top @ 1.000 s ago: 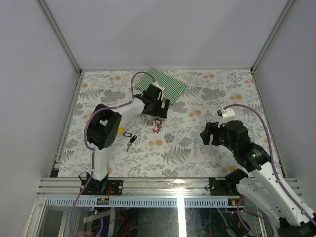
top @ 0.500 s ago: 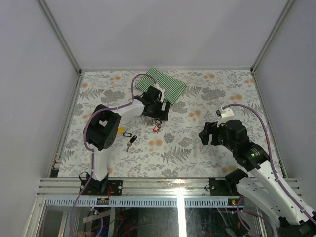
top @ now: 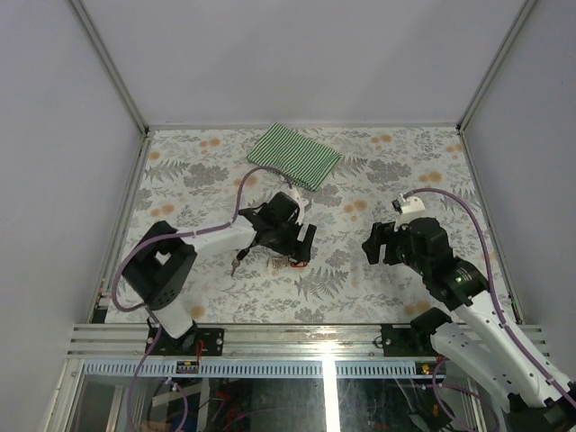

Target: Put the keys on the keyring

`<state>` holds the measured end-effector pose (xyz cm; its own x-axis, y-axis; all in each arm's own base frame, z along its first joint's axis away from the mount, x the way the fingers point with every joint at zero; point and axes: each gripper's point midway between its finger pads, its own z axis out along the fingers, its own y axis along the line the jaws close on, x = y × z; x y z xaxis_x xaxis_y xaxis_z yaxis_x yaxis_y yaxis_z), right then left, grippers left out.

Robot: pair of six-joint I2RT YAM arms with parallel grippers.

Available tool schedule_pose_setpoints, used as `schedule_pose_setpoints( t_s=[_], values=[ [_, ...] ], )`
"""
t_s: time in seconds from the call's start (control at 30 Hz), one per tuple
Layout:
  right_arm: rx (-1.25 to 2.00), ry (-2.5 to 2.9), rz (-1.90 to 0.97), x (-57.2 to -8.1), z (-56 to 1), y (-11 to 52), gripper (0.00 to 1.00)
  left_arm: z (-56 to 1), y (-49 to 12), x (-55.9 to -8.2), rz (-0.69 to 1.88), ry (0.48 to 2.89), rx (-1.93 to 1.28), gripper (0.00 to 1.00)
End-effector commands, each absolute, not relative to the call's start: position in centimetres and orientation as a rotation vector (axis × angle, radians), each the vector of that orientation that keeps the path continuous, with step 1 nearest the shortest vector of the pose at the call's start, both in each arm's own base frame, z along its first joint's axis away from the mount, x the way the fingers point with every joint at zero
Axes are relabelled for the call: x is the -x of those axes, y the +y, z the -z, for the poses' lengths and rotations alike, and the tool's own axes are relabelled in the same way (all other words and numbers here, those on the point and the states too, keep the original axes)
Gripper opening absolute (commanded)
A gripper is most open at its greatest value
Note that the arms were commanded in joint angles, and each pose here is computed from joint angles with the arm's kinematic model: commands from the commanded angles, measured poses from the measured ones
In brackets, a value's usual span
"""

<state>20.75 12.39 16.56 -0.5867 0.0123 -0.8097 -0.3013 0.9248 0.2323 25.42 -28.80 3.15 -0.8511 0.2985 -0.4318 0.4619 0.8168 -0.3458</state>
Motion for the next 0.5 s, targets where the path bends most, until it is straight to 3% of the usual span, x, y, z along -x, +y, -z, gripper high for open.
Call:
schedule_pose_setpoints(
  t_s=[0.0, 0.23, 0.47],
  values=[
    [0.211, 2.132, -0.467, -21.6, -17.5, 13.3, 0.79, -8.2, -29.3, -25.6, 0.685, 2.499, -0.522, 0.89],
    [0.267, 2.234, -0.507, -22.3, -16.0, 15.2, 0.72, -15.4, -26.4, -26.5, 0.609, 2.309, -0.417, 0.91],
    [0.366, 2.392, -0.629, -23.7, -14.1, 19.2, 0.64, -15.2, -20.8, -26.6, 0.596, 2.326, -0.206, 0.91]
  ],
)
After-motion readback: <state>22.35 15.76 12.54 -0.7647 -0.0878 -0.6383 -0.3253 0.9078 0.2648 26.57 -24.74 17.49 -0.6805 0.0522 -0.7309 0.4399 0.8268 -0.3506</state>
